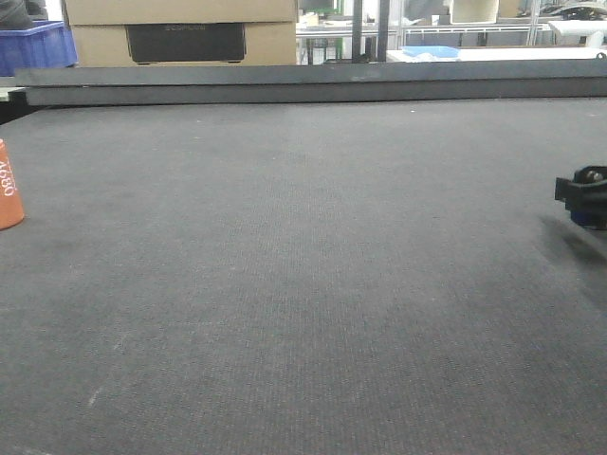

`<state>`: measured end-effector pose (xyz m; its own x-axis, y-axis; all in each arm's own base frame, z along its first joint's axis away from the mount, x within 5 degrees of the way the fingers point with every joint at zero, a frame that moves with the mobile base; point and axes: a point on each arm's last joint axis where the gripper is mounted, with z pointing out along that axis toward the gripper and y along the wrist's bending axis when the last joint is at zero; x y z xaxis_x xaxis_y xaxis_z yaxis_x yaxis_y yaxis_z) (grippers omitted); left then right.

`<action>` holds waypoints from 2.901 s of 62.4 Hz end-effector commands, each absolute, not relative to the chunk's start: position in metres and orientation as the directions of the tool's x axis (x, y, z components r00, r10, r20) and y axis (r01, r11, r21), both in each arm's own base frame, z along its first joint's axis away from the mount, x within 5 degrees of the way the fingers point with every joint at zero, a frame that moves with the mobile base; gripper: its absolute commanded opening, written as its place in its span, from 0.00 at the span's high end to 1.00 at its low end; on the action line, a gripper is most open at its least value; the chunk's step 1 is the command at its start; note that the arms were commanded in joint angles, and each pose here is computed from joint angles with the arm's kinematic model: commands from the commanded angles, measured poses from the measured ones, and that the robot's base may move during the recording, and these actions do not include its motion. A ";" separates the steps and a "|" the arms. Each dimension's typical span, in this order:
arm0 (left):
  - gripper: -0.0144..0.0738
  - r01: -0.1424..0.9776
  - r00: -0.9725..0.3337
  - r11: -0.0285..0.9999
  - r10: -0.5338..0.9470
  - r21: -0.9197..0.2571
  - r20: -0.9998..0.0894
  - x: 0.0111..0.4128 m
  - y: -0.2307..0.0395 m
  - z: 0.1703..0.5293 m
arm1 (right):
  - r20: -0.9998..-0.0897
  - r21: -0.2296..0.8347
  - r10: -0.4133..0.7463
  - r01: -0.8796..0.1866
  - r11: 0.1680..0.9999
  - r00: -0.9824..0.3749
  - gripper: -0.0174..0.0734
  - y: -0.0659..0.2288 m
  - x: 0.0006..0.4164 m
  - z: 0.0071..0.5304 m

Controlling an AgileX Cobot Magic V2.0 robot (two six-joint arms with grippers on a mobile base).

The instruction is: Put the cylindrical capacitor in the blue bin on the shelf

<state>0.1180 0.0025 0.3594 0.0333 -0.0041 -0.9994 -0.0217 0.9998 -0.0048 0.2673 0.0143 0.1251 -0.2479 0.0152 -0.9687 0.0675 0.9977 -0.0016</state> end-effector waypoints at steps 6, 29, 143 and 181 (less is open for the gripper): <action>0.17 -0.012 0.062 1.000 -0.013 -0.014 -0.998 0.118 0.002 0.364 | -0.977 -0.013 0.001 0.064 0.998 -0.214 0.19 0.015 0.275 0.123; 0.17 -0.012 0.055 1.000 -0.019 -0.019 -0.998 0.118 0.002 0.364 | -0.972 -0.011 0.003 0.054 0.998 -0.236 0.42 0.018 0.289 0.119; 0.17 -0.016 -0.172 1.000 -0.022 -0.019 -0.985 0.281 0.004 0.152 | -0.985 0.023 0.012 -0.063 0.998 -0.173 0.99 0.022 0.232 0.250; 0.18 -0.080 -0.216 0.995 -0.075 -0.059 -0.974 0.313 0.009 0.137 | -0.985 0.023 0.012 -0.063 0.998 -0.173 0.99 0.022 0.232 0.250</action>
